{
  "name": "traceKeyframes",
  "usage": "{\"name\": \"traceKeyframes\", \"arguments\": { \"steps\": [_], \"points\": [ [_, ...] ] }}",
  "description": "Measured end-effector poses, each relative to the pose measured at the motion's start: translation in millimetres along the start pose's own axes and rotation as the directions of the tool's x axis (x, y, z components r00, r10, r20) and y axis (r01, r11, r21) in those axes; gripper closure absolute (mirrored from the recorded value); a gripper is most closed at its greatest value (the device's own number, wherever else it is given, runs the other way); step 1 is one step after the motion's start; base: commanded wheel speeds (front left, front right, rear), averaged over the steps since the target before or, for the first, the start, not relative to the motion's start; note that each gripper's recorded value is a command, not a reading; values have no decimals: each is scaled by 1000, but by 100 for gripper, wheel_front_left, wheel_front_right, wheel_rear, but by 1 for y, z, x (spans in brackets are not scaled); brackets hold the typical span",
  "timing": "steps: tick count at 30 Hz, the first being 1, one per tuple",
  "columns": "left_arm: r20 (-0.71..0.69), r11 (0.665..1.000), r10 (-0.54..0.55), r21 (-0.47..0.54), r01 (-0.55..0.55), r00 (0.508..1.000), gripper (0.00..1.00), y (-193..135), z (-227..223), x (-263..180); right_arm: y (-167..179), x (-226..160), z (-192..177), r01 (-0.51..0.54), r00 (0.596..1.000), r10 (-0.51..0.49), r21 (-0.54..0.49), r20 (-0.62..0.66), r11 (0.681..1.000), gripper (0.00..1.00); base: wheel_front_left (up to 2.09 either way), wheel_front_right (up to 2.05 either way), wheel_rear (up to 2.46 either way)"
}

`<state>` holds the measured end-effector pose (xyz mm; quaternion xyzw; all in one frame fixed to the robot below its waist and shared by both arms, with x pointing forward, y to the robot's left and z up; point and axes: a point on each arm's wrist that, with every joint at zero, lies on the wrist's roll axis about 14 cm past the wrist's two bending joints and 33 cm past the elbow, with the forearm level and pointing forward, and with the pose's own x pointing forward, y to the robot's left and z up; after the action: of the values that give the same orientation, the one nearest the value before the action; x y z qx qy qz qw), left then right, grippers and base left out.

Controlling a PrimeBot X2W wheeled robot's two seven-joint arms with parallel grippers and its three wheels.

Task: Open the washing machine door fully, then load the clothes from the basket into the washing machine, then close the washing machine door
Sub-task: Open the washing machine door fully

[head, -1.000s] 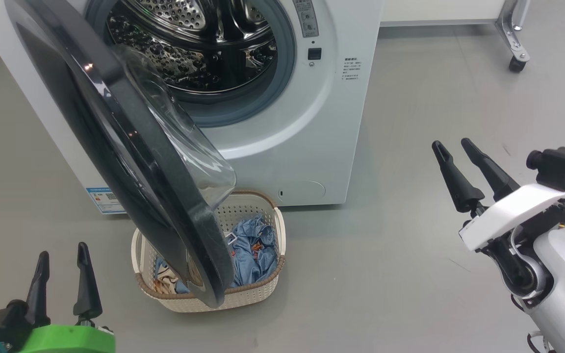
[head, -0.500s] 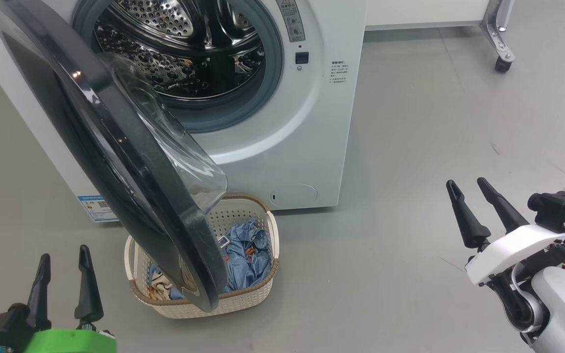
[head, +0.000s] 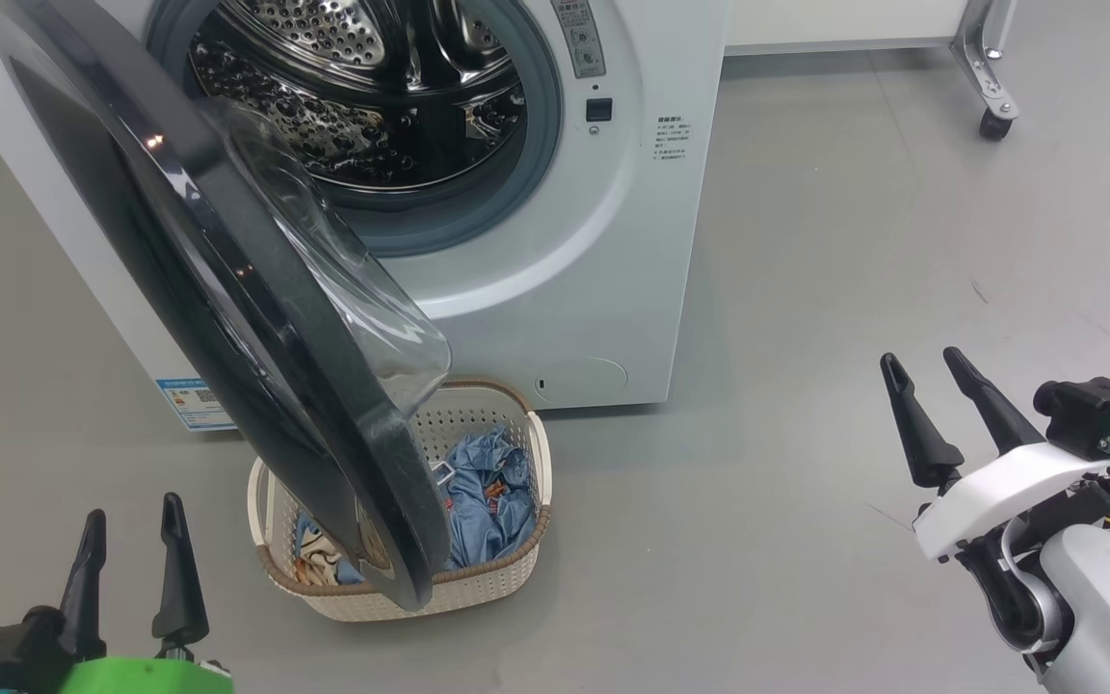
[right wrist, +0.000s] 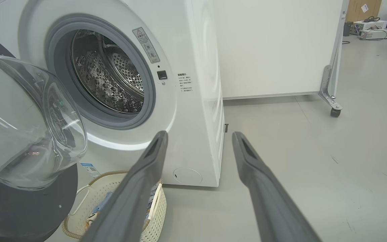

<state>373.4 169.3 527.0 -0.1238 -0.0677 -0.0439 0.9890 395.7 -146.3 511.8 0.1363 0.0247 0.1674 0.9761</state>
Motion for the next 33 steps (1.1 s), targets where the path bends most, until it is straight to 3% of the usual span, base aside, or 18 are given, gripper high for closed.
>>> {"name": "traceKeyframes", "arguments": {
  "steps": [33],
  "points": [
    [8, 999, -34, 14, 34, 999, 0, -11, 3, 1, 6, 2, 3, 4, 999, -4, 0, 36, 1000, 0, 0, 0, 0]
  ]
}}
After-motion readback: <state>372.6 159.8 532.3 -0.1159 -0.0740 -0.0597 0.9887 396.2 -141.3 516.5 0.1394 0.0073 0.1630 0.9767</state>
